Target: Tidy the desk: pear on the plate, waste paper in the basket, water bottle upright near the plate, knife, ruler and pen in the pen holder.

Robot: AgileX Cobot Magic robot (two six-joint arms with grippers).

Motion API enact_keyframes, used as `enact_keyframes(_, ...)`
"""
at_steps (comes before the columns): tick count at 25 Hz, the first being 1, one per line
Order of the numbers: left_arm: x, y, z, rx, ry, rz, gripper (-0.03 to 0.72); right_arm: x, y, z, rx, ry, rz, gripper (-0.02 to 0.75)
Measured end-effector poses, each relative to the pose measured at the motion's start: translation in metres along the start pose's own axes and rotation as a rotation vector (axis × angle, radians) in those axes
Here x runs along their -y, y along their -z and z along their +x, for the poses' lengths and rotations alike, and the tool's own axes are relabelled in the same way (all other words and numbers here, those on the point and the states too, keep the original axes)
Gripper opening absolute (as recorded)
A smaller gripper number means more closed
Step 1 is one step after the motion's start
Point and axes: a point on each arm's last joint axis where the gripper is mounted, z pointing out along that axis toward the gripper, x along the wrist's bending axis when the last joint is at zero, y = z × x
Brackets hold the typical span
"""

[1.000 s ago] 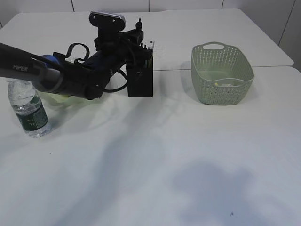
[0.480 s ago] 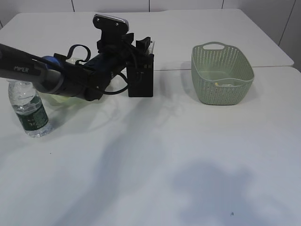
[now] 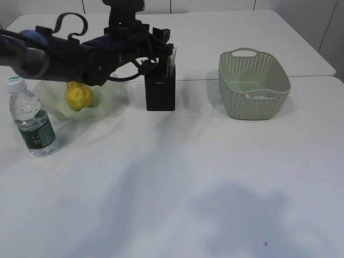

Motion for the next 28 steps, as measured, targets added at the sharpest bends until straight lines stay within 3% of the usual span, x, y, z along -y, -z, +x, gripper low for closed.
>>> enact_keyframes(12,-0.071,0.055,0.002,0.007,-0.034,0.282,0.411,-0.001,0.000,0.000,0.001,0.000,-0.006,0.300)
enact_keyframes(21,-0.094,0.104,0.005,-0.004,-0.066,0.572,0.404,-0.001,0.000,0.000,0.002,0.001,-0.006,0.300)
enact_keyframes(28,-0.111,0.144,0.007,-0.012,-0.062,0.733,0.403,0.002,0.000,-0.001,0.006,0.008,0.016,0.300)
